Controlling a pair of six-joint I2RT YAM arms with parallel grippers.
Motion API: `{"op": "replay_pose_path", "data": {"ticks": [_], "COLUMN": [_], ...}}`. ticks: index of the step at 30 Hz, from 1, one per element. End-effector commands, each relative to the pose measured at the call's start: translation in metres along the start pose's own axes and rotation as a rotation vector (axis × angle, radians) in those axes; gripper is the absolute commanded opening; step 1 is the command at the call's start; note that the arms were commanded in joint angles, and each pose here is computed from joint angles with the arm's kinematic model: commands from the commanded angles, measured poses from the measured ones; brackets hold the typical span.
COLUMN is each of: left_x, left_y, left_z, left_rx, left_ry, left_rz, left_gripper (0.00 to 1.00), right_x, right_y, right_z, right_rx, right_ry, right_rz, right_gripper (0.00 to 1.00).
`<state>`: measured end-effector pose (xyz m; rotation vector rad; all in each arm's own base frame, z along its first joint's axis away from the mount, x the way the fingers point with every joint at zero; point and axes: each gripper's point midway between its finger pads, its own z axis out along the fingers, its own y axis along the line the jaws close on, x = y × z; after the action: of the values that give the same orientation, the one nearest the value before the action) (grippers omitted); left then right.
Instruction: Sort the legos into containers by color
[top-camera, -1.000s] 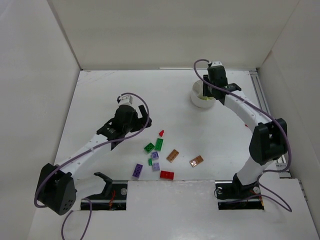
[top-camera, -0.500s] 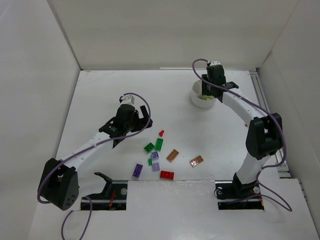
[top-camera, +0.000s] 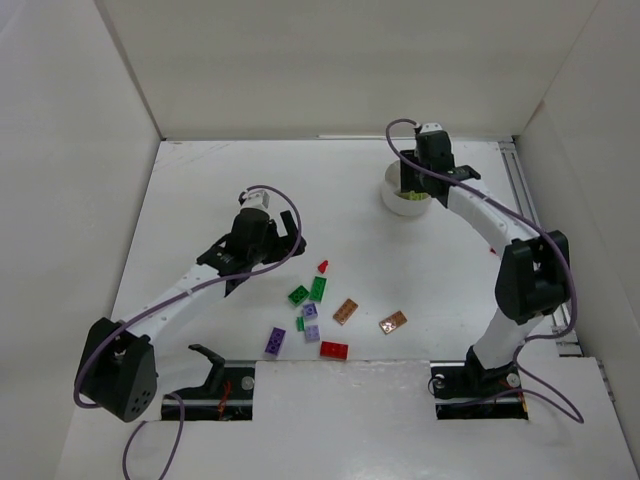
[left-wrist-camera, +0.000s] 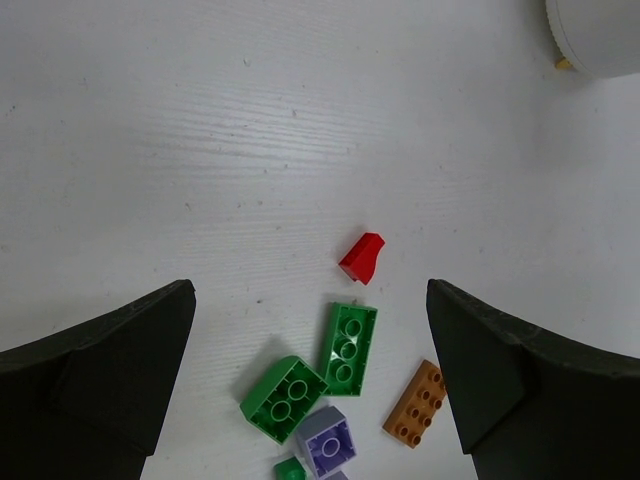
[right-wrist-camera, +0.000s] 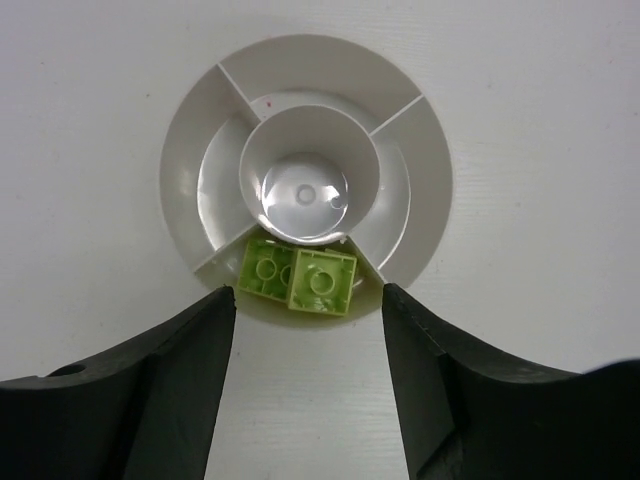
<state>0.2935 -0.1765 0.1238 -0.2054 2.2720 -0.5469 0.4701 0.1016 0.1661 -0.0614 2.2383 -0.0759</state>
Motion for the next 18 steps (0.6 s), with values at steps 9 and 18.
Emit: {"op": "replay_pose_path", "data": {"ticks": [9, 18], "left_x": [0.034, 0.077], "left_y": [-0.009, 0.017], "left_z": [-0.003, -0.014], "left_rx": [0.029, -0.166], "left_ry": [0.091, 0.166], "left_rz": [0.043, -0.012], "left_gripper": [1.0, 0.99], "right_x": [0.027, 0.098], "right_y": [0.025, 0.039], "right_z": [-0.113, -0.159], "right_rx": [-0.117, -0.204], "right_ry": [-0.129, -0.055], "right_rz": [0.073, 0.087], "right_gripper": [1.0, 1.0]}}
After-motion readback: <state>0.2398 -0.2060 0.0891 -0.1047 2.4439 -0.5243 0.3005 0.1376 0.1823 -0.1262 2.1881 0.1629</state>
